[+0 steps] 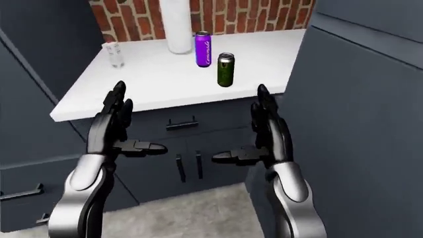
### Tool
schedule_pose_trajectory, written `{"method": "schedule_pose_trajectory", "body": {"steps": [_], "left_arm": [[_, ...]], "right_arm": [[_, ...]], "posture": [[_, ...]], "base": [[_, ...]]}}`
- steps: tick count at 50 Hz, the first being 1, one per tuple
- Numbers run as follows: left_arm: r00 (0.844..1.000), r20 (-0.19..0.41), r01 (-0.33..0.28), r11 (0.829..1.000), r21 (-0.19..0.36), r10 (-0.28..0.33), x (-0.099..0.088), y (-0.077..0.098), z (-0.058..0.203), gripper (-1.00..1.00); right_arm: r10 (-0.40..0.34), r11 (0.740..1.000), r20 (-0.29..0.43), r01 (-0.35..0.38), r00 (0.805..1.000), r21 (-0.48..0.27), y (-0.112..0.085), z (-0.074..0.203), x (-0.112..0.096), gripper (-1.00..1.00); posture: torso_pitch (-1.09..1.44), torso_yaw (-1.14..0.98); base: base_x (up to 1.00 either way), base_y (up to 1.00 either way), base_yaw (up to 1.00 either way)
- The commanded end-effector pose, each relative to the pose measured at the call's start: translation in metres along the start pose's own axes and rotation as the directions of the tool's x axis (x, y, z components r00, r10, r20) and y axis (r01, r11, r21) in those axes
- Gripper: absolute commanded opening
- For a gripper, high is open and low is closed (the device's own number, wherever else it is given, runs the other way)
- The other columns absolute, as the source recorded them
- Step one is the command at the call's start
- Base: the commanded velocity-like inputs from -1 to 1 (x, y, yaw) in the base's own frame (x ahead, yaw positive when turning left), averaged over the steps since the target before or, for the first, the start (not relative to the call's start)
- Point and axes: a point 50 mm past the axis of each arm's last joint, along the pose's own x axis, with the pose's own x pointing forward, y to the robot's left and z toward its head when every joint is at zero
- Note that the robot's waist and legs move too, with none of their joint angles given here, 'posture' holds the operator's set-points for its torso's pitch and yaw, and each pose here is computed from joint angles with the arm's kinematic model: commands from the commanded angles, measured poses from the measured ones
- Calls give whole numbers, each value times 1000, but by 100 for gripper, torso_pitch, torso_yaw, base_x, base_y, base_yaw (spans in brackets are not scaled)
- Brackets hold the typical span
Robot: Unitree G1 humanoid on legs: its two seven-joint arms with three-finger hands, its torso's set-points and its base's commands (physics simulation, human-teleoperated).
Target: Move the drinks to the dining counter.
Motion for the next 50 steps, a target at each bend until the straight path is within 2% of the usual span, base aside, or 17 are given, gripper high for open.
{"method": "schedule_pose_trajectory", "body": {"steps": [1,8,18,26,36,42,50], "left_arm": [[994,102,33,999,-8,-32,-1,-5,19,100],[993,115,27,1000,-6,-27,-3,-2,29,100],[991,128,42,999,4,-42,-3,-7,38,100],[991,128,42,999,0,-42,0,-7,36,100],[990,139,35,999,-10,-33,-3,-3,42,100],[989,149,12,1000,-17,-9,-7,7,46,100],[988,152,8,1000,-17,-6,-11,8,50,100]], "right_arm": [[-6,1000,80,7,997,-12,0,14,-1,100],[6,999,106,-2,994,-43,4,19,-3,100],[9,1000,120,-7,993,-14,2,21,-4,100],[2,1000,121,-1,993,-11,1,20,-5,100],[19,1000,154,-18,988,-13,4,26,-7,100],[21,1000,172,-19,985,-13,5,30,-8,100],[22,1000,171,-20,985,-11,7,29,-8,100]], "posture": [[0,0],[0,0],[0,0],[0,0],[0,0],[0,0],[0,0]], "base": [[0,0,-98],[0,0,-40],[33,0,0],[34,0,0],[34,0,0],[35,0,0],[34,0,0]]}}
